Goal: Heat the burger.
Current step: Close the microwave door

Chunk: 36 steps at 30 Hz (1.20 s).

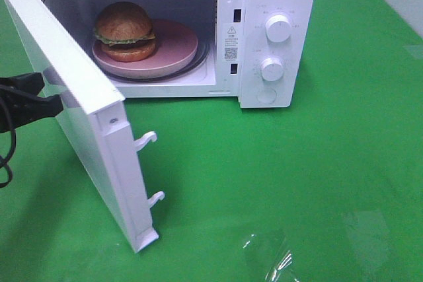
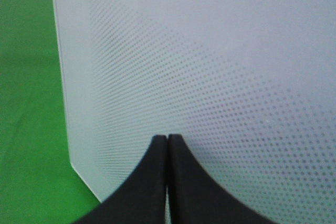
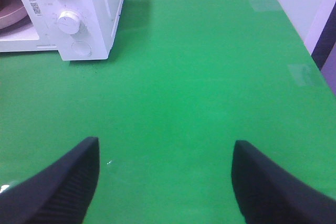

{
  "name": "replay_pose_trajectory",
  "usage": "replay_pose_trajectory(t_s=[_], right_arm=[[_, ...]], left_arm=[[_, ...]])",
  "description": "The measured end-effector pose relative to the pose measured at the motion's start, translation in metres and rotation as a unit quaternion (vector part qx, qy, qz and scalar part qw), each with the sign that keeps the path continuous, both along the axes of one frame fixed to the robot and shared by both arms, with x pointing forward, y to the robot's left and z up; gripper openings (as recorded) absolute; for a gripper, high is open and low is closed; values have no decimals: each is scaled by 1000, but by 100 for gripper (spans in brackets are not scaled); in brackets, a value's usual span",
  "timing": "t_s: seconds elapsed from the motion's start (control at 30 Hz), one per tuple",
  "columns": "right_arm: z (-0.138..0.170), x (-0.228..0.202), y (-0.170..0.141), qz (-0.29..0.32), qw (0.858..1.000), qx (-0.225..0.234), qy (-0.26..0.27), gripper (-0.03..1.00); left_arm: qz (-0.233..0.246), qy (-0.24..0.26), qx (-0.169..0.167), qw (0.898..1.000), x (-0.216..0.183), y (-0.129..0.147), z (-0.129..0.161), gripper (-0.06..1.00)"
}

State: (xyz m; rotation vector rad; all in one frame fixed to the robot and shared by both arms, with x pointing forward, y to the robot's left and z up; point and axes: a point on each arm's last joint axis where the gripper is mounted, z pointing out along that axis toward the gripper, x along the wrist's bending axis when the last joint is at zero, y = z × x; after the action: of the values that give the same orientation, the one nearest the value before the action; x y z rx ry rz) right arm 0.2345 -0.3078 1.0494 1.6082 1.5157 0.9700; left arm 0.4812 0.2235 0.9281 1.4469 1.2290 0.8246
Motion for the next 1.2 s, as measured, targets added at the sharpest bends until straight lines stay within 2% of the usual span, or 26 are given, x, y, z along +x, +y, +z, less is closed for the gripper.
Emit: replay_pose_trajectory(t_s=[0.5, 0.73, 1.07, 1.2], right_arm=[[0, 0, 0, 0, 1000, 0, 0, 69], [0, 0, 0, 0, 1000, 0, 0, 69], [0, 0, 0, 0, 1000, 0, 0, 69], [0, 0, 0, 0, 1000, 0, 0, 69]], left_arm=[[-39, -16, -26, 999, 29, -60, -1, 0], [-55, -18, -15, 998, 46, -94, 4, 0], [-69, -18, -26, 997, 75, -135, 12, 0], [-93, -5, -19, 995, 81, -155, 11, 0]])
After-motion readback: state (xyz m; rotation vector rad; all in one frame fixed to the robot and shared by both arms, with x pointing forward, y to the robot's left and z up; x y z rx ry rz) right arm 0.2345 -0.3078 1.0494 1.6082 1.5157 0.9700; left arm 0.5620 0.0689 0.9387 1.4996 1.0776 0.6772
